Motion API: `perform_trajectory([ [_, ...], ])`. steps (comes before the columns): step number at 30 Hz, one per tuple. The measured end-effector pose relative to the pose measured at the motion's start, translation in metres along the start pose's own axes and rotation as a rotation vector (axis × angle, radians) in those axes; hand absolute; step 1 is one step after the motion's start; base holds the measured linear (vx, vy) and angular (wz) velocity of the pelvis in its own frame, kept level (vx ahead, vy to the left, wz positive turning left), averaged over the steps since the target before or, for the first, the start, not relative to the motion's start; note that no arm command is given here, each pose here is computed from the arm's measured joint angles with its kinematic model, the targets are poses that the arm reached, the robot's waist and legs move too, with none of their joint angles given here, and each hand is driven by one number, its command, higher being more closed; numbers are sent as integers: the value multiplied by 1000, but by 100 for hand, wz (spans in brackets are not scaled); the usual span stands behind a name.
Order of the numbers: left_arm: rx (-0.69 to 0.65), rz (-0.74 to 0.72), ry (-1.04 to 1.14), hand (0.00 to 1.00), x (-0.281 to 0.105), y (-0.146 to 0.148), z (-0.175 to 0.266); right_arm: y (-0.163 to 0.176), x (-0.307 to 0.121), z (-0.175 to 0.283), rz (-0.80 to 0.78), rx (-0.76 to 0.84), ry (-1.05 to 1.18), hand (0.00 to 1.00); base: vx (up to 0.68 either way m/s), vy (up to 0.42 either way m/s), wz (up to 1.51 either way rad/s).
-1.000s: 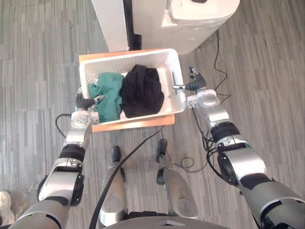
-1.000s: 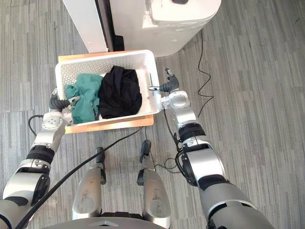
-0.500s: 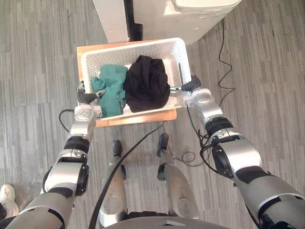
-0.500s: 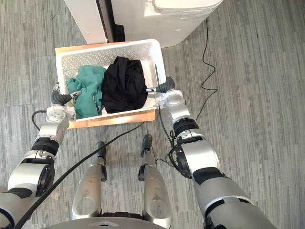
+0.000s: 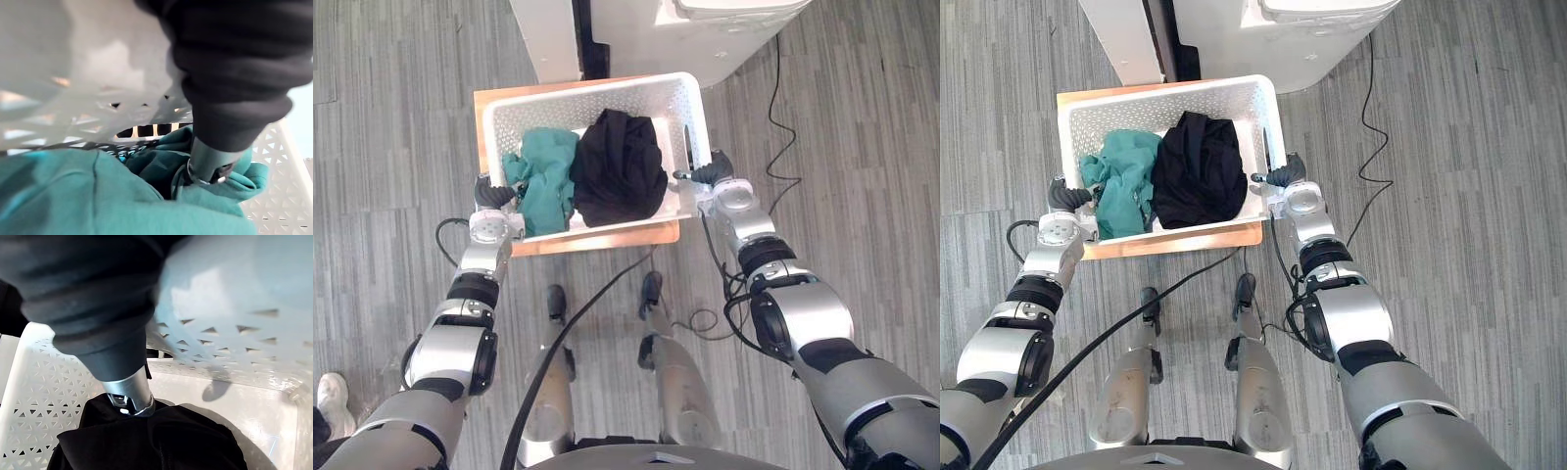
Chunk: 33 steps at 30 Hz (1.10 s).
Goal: Pick up the laundry basket with both hands and put the clothes into the washing machine.
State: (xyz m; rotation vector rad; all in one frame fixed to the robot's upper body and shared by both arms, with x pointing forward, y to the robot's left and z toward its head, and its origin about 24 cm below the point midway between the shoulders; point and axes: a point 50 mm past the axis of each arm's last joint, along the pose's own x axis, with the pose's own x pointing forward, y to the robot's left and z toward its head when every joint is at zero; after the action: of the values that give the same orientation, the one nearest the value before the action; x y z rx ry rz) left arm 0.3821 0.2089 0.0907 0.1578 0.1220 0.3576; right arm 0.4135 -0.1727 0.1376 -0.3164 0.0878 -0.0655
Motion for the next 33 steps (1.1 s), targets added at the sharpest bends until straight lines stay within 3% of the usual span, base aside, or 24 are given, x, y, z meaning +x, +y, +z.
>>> perform_trajectory([
  [19, 179, -38, 31, 100, -15, 7, -26, 12, -16, -37, 75, -159, 40, 100, 9, 44, 1],
  [25, 159, -71, 6, 100, -30, 32, -36, 27, -37, -62, 182, -57, 74, 100, 10, 33, -1],
  [33, 145, -107, 20, 100, -64, 55, -61, 20, -71, -88, 294, 61, 76, 100, 35, 20, 3],
])
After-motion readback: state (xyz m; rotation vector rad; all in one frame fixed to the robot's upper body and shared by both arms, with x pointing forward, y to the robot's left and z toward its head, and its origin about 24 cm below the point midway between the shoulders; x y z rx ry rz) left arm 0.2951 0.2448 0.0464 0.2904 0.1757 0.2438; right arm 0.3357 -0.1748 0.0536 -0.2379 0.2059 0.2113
